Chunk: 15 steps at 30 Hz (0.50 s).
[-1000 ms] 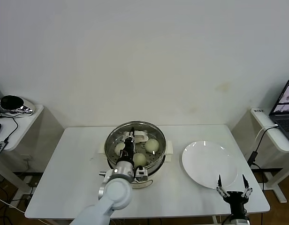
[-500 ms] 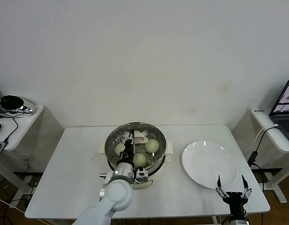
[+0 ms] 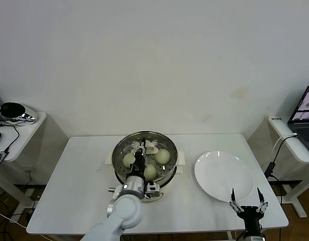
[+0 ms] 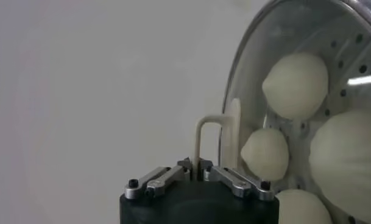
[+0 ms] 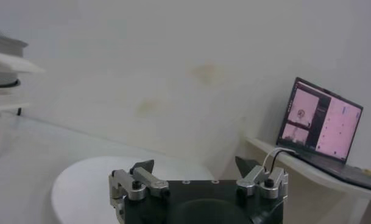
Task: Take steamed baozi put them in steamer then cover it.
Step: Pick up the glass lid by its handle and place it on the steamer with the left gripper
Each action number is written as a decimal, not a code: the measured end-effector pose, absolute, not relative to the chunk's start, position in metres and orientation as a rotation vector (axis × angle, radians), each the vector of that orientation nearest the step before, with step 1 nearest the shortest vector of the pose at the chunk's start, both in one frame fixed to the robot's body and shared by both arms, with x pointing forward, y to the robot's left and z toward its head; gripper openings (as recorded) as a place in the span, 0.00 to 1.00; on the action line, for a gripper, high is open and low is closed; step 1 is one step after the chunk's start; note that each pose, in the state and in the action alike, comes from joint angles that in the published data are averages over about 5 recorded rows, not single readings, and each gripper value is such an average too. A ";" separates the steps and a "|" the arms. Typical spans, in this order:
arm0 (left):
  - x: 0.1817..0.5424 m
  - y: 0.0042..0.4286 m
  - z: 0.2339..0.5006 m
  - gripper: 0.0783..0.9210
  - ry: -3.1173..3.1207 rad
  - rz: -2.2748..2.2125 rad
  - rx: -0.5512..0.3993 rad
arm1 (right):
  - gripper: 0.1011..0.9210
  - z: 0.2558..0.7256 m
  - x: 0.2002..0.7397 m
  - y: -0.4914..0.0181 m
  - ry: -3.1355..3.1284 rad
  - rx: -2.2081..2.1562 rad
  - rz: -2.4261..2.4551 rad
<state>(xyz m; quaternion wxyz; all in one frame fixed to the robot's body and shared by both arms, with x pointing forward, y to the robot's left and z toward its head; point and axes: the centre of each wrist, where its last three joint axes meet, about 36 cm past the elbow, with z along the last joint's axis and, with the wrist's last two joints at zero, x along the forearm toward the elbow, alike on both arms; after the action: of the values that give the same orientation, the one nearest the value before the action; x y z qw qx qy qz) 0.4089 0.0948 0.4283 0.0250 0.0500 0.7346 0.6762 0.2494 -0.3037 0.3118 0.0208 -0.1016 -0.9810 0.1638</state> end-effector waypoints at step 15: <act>0.344 0.139 0.450 0.81 2.452 1.798 0.140 | 0.88 0.316 0.252 -0.299 -3.067 -0.273 0.497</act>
<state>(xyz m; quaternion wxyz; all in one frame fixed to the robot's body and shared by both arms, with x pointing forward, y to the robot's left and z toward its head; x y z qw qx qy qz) 0.3436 0.1394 0.4495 0.0489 0.0459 0.8045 0.5901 0.2519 -0.2990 0.3156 0.0115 -0.0876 -0.9833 0.1592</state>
